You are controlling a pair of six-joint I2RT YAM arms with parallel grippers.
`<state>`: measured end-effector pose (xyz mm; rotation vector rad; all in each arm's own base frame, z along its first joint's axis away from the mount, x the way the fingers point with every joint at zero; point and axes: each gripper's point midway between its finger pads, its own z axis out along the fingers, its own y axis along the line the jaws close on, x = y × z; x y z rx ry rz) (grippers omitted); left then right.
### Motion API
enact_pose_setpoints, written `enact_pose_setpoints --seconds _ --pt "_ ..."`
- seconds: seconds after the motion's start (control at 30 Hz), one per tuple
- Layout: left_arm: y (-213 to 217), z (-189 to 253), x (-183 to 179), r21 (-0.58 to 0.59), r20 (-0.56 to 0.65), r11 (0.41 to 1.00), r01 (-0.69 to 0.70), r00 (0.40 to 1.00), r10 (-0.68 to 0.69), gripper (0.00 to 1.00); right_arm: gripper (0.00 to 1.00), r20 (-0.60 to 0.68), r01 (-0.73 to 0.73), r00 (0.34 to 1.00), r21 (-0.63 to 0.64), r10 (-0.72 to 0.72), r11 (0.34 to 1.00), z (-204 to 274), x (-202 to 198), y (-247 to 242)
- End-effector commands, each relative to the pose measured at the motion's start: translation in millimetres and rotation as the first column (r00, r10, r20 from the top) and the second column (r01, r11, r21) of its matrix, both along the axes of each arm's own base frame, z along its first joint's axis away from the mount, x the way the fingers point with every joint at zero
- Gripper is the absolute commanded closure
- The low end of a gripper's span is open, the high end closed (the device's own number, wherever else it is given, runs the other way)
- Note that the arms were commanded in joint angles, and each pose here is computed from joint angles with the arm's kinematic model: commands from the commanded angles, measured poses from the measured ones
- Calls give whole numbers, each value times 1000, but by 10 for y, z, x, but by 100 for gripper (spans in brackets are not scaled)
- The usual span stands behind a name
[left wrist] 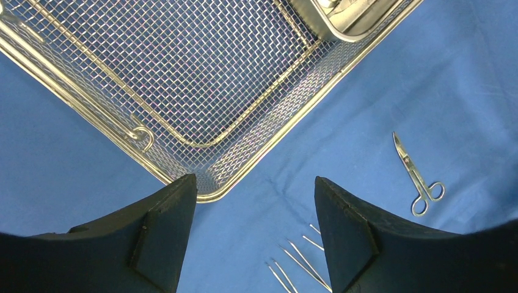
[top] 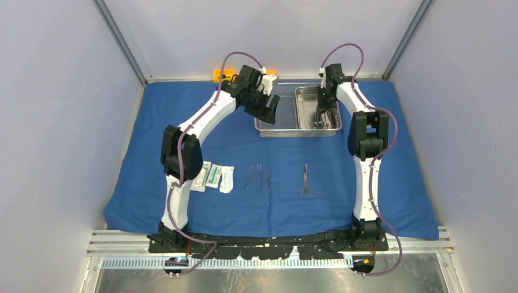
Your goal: Open and lay out the surgical kit
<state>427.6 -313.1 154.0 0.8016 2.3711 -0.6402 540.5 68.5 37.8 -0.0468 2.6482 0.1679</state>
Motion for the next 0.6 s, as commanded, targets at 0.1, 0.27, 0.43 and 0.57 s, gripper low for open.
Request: enact_pose_setpoints --seconds 0.1,0.27,0.43,0.57 --pt "-41 137 70 -31 26 999 18 1000 -18 28 97 96 7 995 17 -9 1000 408 112 16" --pt "-32 126 77 -31 23 999 18 1000 -17 28 97 121 11 993 25 -14 1000 522 137 28" --pt "-28 124 79 -33 21 999 17 1000 -16 28 97 138 15 990 27 -18 1000 599 154 20" --pt "-26 124 89 -34 22 999 16 1000 -15 28 95 141 10 990 19 -13 1000 612 155 11"
